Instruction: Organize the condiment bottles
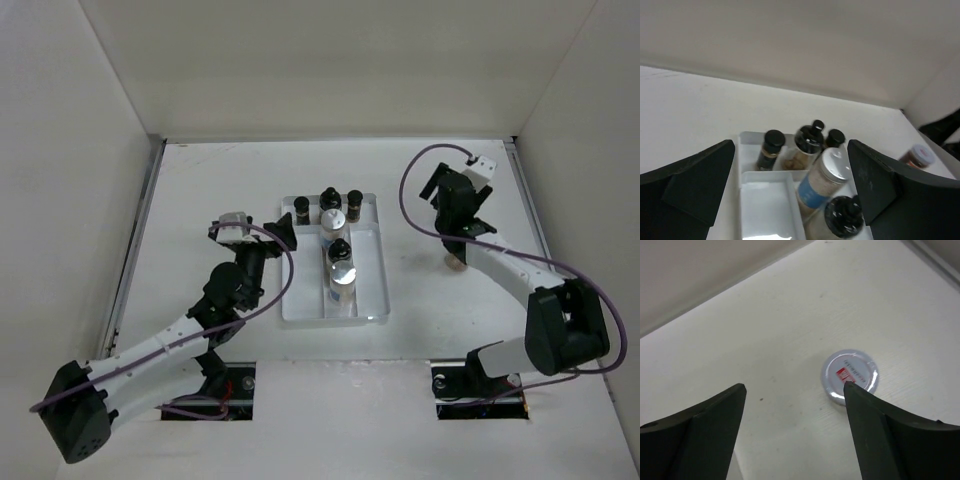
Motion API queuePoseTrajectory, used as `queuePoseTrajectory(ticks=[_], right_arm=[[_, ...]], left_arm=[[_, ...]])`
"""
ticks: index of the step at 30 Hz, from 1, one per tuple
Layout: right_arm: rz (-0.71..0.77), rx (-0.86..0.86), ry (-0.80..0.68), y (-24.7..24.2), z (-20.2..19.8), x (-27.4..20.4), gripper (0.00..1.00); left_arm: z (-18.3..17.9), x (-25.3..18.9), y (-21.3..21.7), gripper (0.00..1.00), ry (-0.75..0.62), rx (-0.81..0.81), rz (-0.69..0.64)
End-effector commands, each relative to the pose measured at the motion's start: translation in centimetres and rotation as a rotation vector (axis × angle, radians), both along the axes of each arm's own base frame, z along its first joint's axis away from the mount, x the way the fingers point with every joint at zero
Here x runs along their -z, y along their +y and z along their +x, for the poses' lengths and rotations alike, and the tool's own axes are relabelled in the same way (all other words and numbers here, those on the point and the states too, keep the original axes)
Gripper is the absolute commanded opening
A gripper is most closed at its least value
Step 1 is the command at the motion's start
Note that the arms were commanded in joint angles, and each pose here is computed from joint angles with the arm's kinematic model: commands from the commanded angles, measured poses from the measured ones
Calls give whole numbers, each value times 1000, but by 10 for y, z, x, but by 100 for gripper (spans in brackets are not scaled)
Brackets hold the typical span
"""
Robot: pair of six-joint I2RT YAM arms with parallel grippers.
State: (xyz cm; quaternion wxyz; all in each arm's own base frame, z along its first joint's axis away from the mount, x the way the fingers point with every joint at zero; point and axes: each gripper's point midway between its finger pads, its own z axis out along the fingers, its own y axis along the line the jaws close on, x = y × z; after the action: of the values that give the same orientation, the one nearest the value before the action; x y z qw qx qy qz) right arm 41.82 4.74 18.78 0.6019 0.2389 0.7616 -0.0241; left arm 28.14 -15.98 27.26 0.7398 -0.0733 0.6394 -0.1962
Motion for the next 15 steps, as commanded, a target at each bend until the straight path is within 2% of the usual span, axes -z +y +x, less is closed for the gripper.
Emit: queuePoseTrajectory(ticks=[1,5,9,15], right_arm=[[-88,93,25,-35,9,-17,89],[-87,96,134,-56,17,10,99],[-34,25,209,-54,23,38,99],[-13,6,266,-50,22,61,98]], left_arm=[[11,17,35,100,19,-129,-77],[18,48,54,100,80,-196,-121],[18,67,60,100,108,-207,-149],[17,72,53,100,114,-178,-159]])
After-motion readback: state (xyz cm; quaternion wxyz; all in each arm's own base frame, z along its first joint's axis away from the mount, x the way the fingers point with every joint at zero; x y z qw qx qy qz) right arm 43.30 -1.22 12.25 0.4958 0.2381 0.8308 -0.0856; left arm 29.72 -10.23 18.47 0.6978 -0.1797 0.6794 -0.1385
